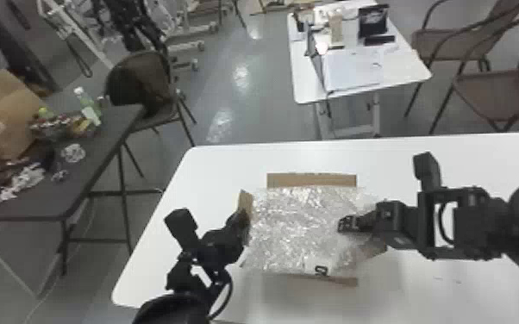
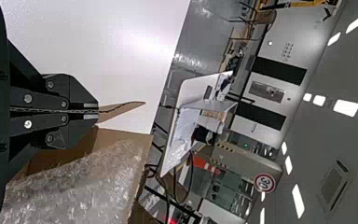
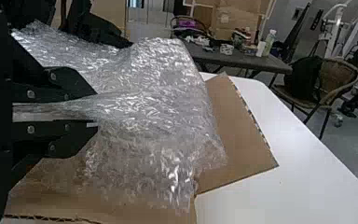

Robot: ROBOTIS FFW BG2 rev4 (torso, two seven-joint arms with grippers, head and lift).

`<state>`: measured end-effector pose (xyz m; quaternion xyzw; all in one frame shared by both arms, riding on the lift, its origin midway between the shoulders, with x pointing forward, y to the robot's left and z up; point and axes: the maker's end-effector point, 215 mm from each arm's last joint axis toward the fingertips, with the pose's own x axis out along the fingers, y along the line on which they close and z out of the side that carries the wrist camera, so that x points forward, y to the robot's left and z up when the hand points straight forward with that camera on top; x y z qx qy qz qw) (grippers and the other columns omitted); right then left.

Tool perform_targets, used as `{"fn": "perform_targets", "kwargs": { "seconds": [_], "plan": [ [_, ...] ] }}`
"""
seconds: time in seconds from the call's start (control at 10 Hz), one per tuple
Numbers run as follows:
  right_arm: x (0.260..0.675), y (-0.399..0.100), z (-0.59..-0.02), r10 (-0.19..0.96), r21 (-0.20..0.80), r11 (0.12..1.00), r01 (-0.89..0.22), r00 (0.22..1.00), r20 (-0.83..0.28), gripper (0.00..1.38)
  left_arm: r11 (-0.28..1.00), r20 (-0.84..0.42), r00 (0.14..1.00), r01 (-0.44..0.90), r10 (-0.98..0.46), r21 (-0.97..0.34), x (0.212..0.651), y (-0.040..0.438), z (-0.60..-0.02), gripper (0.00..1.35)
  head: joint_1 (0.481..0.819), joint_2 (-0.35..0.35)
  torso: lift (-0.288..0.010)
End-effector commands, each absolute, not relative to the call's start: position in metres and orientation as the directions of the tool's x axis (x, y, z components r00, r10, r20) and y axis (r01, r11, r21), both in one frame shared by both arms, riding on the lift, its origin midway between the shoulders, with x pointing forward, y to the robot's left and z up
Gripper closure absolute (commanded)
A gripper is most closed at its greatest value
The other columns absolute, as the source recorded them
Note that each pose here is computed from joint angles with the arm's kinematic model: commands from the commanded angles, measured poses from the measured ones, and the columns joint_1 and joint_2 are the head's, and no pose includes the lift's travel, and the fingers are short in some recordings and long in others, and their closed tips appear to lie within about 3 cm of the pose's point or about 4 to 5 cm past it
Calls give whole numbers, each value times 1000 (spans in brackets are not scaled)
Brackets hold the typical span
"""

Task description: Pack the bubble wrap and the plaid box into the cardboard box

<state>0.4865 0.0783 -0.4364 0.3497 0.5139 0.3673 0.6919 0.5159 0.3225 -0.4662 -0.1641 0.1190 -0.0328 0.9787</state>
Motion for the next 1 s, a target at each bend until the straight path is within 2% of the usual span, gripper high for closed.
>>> {"fn": "perform_targets", "kwargs": {
  "seconds": [0.0, 0.1, 0.3, 0.5, 0.6, 0.7, 0.9],
  "plan": [
    [493, 73, -441, 855, 849, 504, -155, 230, -466, 200, 944, -220, 970, 25, -103, -330, 515, 323, -466, 1194, 695, 350, -18],
    [505, 64, -435, 838, 827, 530, -188, 266, -476, 47, 944, -220, 970, 25, -102, -330, 515, 323, -466, 1194, 695, 350, -18],
    [544, 31, -415, 779, 744, 602, -291, 415, -469, 167, 944, -214, 972, 19, -94, -329, 513, 325, -466, 1194, 695, 350, -18],
    [571, 2, -396, 745, 680, 629, -378, 542, -388, 171, 942, -209, 974, 13, -88, -335, 512, 325, -466, 1194, 695, 350, -18],
    [587, -23, -378, 690, 572, 694, -437, 630, -356, 171, 942, -206, 975, 15, -88, -336, 512, 324, -465, 1194, 695, 340, -18],
    [595, -56, -365, 610, 454, 771, -446, 723, -325, 171, 941, -200, 976, 12, -85, -338, 511, 325, -465, 1194, 695, 317, -18],
    [590, -118, -360, 458, 314, 868, -384, 864, -210, 173, 940, -196, 978, -1, -70, -342, 506, 331, -466, 1194, 695, 250, -18]
  ]
}}
